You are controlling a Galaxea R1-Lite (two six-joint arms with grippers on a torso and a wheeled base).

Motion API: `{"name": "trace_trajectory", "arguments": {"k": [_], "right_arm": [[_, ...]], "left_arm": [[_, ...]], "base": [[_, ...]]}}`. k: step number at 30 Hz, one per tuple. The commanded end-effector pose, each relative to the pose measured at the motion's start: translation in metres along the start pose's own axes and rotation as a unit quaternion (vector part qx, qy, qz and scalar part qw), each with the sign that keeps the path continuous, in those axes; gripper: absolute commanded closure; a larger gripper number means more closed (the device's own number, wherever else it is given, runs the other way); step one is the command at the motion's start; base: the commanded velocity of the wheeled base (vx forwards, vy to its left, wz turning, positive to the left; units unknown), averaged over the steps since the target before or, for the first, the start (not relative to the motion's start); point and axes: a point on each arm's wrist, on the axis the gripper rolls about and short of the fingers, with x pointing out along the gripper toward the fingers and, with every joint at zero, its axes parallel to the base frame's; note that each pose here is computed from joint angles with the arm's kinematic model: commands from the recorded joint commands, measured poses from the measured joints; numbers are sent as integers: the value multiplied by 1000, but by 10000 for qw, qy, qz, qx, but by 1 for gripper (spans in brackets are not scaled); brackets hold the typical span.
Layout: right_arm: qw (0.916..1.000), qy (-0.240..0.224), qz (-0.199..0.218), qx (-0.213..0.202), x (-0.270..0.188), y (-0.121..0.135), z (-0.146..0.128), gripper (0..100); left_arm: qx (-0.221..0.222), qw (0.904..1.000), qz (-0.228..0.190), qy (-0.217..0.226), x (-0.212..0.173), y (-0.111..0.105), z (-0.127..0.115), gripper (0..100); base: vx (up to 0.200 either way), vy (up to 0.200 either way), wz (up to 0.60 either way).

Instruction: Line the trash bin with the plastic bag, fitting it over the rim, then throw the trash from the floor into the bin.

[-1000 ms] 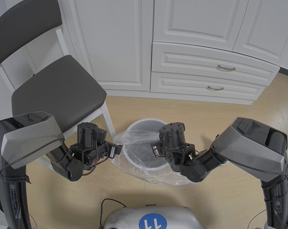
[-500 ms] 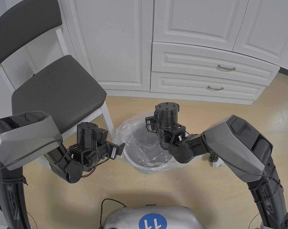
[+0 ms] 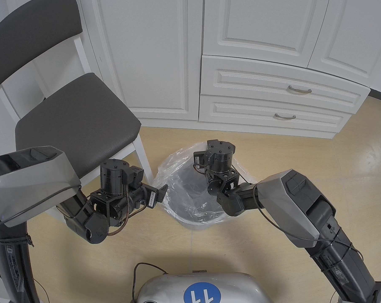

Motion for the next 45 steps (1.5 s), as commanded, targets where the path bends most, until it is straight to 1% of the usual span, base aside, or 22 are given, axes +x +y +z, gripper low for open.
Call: {"name": "trace_trajectory", "arguments": {"k": [1, 7, 8, 10, 13, 16, 17, 18, 19, 21, 27, 28, 29, 31, 33, 37, 41, 43, 44, 45], "right_arm": [[10000, -75, 5, 41, 2, -1, -6, 100], [9996, -251, -2, 151, 2, -2, 6, 100], [9994, -283, 3, 172, 1, -2, 10, 0], [9994, -283, 11, 174, 0, -1, 11, 0], [9992, -343, 59, 217, -6, 4, 29, 0], [9996, 107, 252, -96, -28, 0, 32, 0], [9996, 107, 252, -96, -28, 0, 32, 0], [9973, 452, 488, -315, -47, -5, 34, 0], [9961, 544, 587, -365, -55, -9, 38, 0], [9950, 638, 641, -424, -66, -16, 48, 0], [9937, 753, 665, -497, -94, -37, 75, 0], [9937, 753, 665, -497, -94, -37, 75, 0], [9939, 734, 664, -485, -100, -42, 83, 0], [9943, 715, 639, -474, -105, -46, 90, 0], [9934, 800, 623, -529, -112, -52, 91, 0], [9865, 1254, 672, -810, -132, -64, 85, 0], [9740, 1785, 811, -1133, -154, -71, 55, 0], [9699, 1974, 821, -1167, -156, -71, 41, 0], [9699, 1974, 821, -1167, -156, -71, 41, 0], [9699, 2095, 757, -979, -153, -68, 25, 0]], "left_arm": [[1, 10000, -7, -51, -1, -1, 2, 0], [12, 10000, -24, -85, -4, -2, 1, 0], [17, 10000, -39, -88, -4, -4, 1, 0], [20, 9999, -46, -89, -4, -4, 1, 0], [26, 9999, -61, -84, -4, -5, 0, 0], [16, 9999, -67, -100, -3, -6, 0, 0], [16, 9999, -67, -100, -3, -6, 0, 0], [-3, 9998, -55, -198, -1, -6, 2, 0], [-10, 9997, -49, -251, 0, -6, 3, 0], [-24, 9995, -43, -304, 4, -6, 2, 0], [-57, 9991, -37, -418, 12, -9, -1, 0], [-57, 9991, -37, -418, 12, -9, -1, 0], [-53, 9991, -50, -428, 14, -10, -2, 0], [-44, 9991, -67, -408, 15, -13, -3, 0], [-32, 9992, -99, -390, 14, -15, -4, 0], [-28, 9992, -108, -376, 12, -15, -4, 0], [4, 9994, -152, -313, 11, -17, -8, 0], [9, 9995, -154, -291, 11, -18, -9, 0], [9, 9995, -154, -291, 11, -18, -9, 0], [12, 9995, -164, -277, 13, -19, -11, 0]], "base": [[0, 0, 0], [0, 0, 0], [0, 0, 0], [0, 0, 0], [0, 0, 0], [0, 0, 0], [0, 0, 0], [0, 0, 0], [0, 0, 0], [0, 0, 0], [0, 0, 0], [0, 0, 0], [0, 0, 0], [0, 0, 0], [0, 0, 0], [0, 0, 0], [0, 0, 0], [0, 0, 0], [0, 0, 0], [0, 0, 0]]}}
